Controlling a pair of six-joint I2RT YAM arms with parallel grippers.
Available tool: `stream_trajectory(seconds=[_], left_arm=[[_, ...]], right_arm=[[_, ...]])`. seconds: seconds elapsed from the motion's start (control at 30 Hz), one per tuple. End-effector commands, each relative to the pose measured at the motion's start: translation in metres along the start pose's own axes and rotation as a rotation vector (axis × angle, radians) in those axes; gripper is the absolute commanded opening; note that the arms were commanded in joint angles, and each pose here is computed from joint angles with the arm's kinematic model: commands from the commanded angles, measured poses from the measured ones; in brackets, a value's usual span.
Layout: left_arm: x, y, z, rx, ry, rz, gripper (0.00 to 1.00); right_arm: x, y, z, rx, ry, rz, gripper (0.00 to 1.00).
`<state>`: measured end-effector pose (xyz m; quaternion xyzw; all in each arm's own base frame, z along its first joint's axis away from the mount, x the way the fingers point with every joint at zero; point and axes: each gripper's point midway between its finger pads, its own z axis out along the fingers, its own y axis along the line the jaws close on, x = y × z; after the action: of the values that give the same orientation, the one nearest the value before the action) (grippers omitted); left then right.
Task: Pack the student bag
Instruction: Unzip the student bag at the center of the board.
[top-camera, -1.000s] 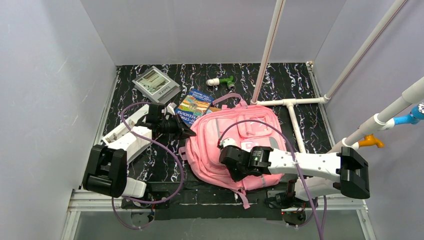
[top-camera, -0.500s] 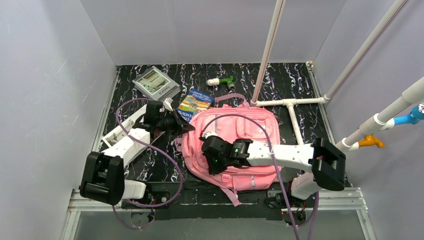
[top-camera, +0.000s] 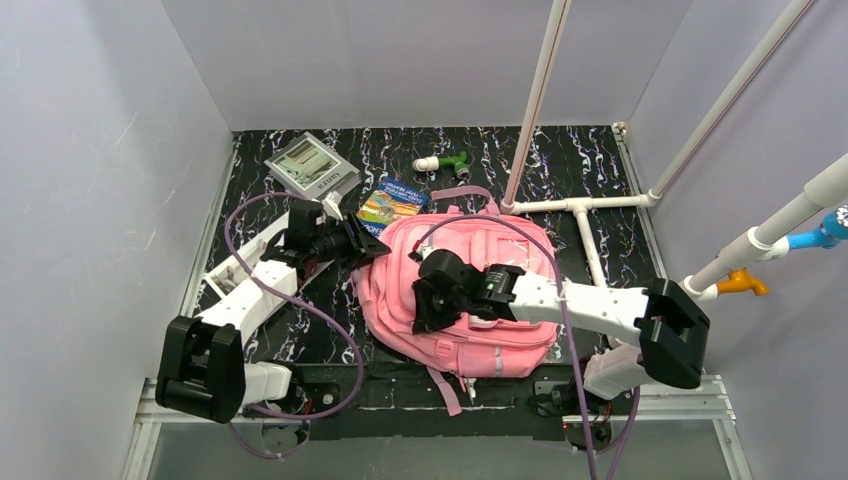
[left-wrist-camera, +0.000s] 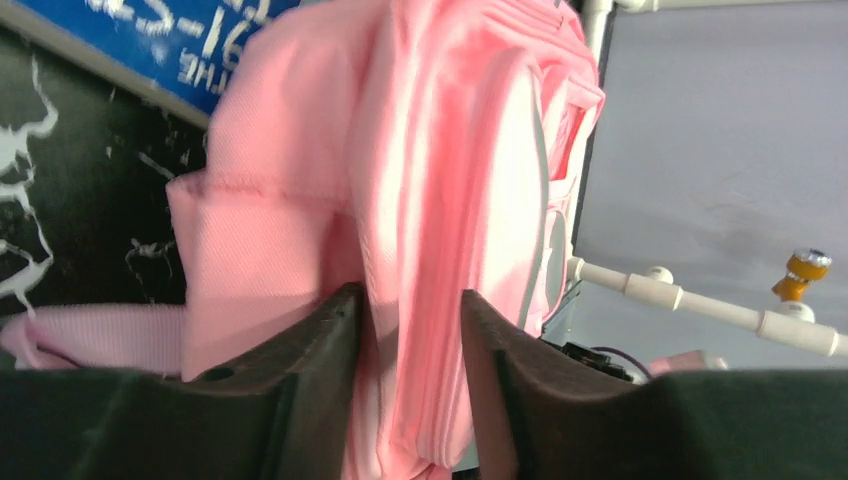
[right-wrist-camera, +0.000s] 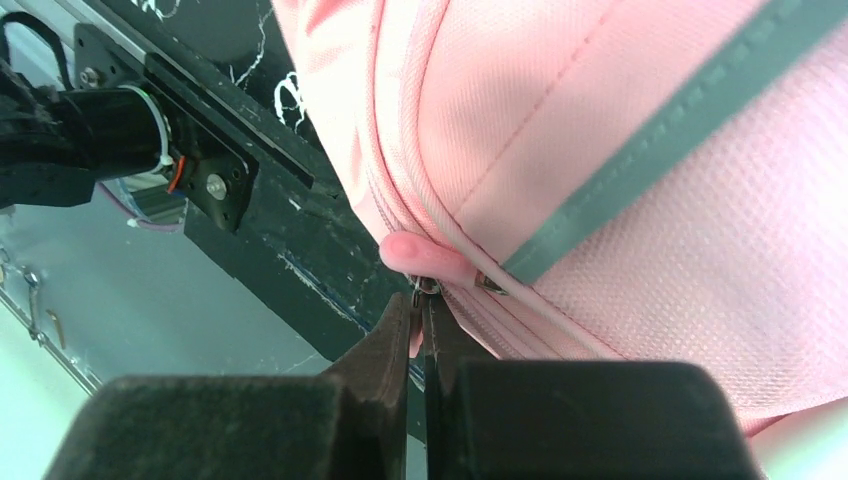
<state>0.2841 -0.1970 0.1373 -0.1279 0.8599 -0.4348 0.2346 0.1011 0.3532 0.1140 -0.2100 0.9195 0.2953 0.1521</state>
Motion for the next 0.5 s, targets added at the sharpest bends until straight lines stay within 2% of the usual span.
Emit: stream_trajectory(seconds=[0.0,0.07,0.17,0.33,0.47], left_arm=[[0.039,-0.005,-0.021,0.000,0.154,0.062,0.49],[0.039,-0.002,-0.032,-0.046,0.134,0.122,0.63],[0.044,-0.003,-0.050,-0.079,0.114,0.173,0.66],[0.070,-0.016,-0.067,-0.101,0.110,0.256,0.68],[0.096,-0.021,-0.070,-0.133,0.124,0.319,0.60]], right_arm=[[-0.056,0.022,-0.026,-0.121,-0.253,-0.017,0.01],[-0.054,0.022,-0.031,-0.138,-0.259,0.006,0.01],[-0.057,0.020,-0.034,-0.145,-0.275,0.056,0.01],[-0.069,0.008,-0.031,-0.129,-0.294,0.179,0.01],[-0.070,-0.005,-0.029,-0.107,-0.299,0.298,0.02]])
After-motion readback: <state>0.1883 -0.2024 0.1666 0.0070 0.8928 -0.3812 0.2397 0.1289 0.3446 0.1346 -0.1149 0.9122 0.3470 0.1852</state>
